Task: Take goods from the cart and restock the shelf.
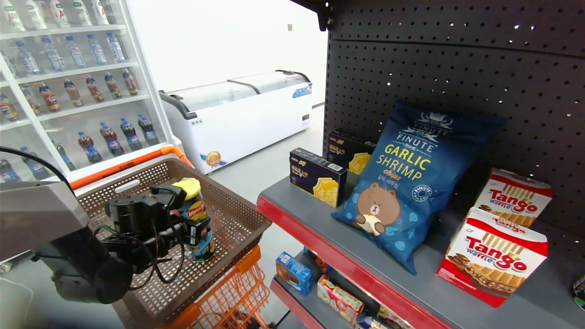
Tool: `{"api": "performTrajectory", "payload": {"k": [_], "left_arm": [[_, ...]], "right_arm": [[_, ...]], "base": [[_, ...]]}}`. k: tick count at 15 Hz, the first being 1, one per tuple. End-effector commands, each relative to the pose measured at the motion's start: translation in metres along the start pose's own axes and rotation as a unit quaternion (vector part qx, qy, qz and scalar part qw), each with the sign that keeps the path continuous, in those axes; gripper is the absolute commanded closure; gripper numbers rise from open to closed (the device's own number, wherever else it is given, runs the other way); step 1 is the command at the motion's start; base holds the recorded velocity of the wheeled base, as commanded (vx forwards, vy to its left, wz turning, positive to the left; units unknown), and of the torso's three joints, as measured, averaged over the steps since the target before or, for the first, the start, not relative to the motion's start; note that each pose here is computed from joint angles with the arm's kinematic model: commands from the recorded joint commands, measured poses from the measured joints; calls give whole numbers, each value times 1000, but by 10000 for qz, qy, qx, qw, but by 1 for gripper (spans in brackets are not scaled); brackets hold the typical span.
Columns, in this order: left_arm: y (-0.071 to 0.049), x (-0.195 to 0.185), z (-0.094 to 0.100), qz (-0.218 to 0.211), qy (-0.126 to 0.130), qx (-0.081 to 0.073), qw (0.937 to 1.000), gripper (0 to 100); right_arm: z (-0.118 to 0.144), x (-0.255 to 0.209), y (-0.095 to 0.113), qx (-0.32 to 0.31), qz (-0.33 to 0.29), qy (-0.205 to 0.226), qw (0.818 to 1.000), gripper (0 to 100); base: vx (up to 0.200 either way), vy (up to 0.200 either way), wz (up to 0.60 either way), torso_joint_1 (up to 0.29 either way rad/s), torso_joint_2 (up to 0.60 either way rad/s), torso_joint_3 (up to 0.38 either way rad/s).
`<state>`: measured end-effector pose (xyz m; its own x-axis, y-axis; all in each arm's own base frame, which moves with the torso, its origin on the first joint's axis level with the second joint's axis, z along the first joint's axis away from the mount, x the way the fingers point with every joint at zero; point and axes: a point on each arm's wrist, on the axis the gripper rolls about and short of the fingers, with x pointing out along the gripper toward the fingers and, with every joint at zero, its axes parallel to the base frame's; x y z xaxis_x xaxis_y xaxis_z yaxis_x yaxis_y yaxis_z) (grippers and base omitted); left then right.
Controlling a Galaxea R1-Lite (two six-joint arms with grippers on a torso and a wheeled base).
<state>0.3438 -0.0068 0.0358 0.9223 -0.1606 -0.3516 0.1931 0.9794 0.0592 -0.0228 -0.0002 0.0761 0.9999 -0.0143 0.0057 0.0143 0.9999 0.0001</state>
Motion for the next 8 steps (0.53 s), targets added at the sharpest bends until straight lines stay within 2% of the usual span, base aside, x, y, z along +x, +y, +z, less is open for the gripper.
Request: {"api": "performTrajectory", "payload": {"k": [1, 3, 4, 5, 6, 7, 8], "left_arm": [[-1, -4, 6, -1, -76, 12, 10000, 100], [-2, -19, 34, 37, -452, 47, 9990, 100], [-4, -34, 61, 310, -389, 42, 9988, 100], [-4, -40, 73, 435, -415, 12, 9982, 100], [-4, -58, 96, 492, -575, -90, 9971, 100], [-4, -74, 112, 483, -729, -83, 9961, 100], [-5, -83, 120, 446, -740, -76, 9962, 100]], "right_arm": [[0, 0, 0, 0, 2, -2, 10000, 0], [0, 0, 0, 0, 2, -2, 10000, 0], [0, 0, 0, 0, 2, -2, 10000, 0], [0, 0, 0, 0, 2, -2, 10000, 0], [0, 0, 0, 0, 2, -2, 10000, 0], [0, 0, 0, 0, 10, -2, 10000, 0], [0, 0, 0, 0, 2, -2, 10000, 0]], "base": [[0, 0, 0, 0, 0, 0], [0, 0, 0, 0, 0, 0], [0, 0, 0, 0, 0, 0], [0, 0, 0, 0, 0, 0], [0, 0, 0, 0, 0, 0], [0, 0, 0, 0, 0, 0], [0, 0, 0, 0, 0, 0]]}}
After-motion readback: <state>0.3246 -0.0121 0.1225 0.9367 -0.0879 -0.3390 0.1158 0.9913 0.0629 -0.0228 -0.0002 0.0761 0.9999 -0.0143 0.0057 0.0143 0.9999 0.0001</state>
